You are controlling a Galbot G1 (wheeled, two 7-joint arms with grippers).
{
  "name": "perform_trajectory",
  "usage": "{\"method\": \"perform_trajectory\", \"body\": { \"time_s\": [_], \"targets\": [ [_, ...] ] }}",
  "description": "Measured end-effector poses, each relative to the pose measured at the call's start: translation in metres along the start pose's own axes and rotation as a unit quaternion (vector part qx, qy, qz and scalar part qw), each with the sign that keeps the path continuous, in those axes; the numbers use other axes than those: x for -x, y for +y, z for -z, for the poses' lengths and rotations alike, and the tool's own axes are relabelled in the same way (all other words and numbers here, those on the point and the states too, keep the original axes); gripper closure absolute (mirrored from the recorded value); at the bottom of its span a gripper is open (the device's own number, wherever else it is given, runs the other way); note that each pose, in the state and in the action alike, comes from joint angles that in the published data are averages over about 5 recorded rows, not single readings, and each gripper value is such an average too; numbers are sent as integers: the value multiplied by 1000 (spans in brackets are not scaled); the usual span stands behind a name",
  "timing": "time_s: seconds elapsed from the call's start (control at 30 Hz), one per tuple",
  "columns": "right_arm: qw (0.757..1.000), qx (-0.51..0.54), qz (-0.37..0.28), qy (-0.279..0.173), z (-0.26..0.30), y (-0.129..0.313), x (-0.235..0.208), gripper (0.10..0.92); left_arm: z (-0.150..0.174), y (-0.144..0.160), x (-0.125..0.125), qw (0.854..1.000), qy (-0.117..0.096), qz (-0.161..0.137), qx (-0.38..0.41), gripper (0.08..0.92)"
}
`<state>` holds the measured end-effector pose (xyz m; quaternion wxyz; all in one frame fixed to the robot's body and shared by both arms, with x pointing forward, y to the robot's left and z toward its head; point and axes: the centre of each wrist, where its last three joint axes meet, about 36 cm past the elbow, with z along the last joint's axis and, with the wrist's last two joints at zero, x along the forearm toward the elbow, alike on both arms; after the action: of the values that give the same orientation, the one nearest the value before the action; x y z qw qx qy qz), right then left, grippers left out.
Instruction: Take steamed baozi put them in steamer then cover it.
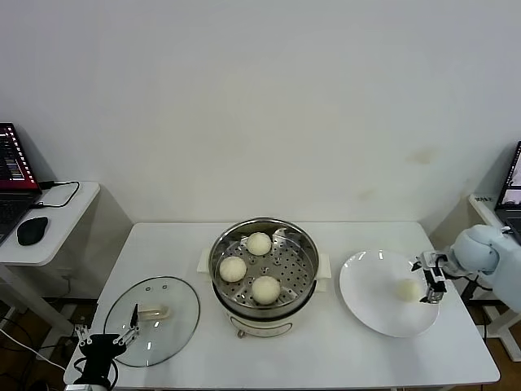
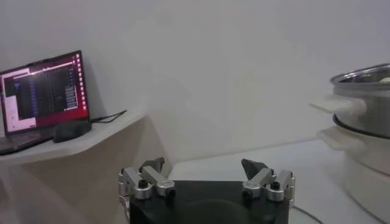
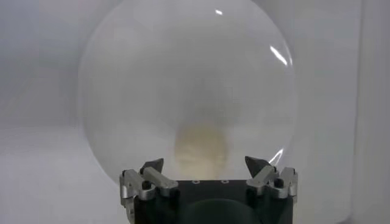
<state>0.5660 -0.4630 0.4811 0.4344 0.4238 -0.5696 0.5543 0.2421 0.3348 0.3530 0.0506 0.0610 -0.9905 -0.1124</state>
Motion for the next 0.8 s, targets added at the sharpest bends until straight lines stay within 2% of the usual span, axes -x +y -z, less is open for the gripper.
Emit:
{"method": "perform_trajectory", "body": {
  "time_s": [0.23,0.8],
  "targets": [
    [1000,9,0,-1,0,-1,18,222,2,-2,-2,1000,-4,0,2,177],
    [1000,19,5,1,4,-3,28,445,3,-1,-1,1000,-7,2,3,177]
  ]
}}
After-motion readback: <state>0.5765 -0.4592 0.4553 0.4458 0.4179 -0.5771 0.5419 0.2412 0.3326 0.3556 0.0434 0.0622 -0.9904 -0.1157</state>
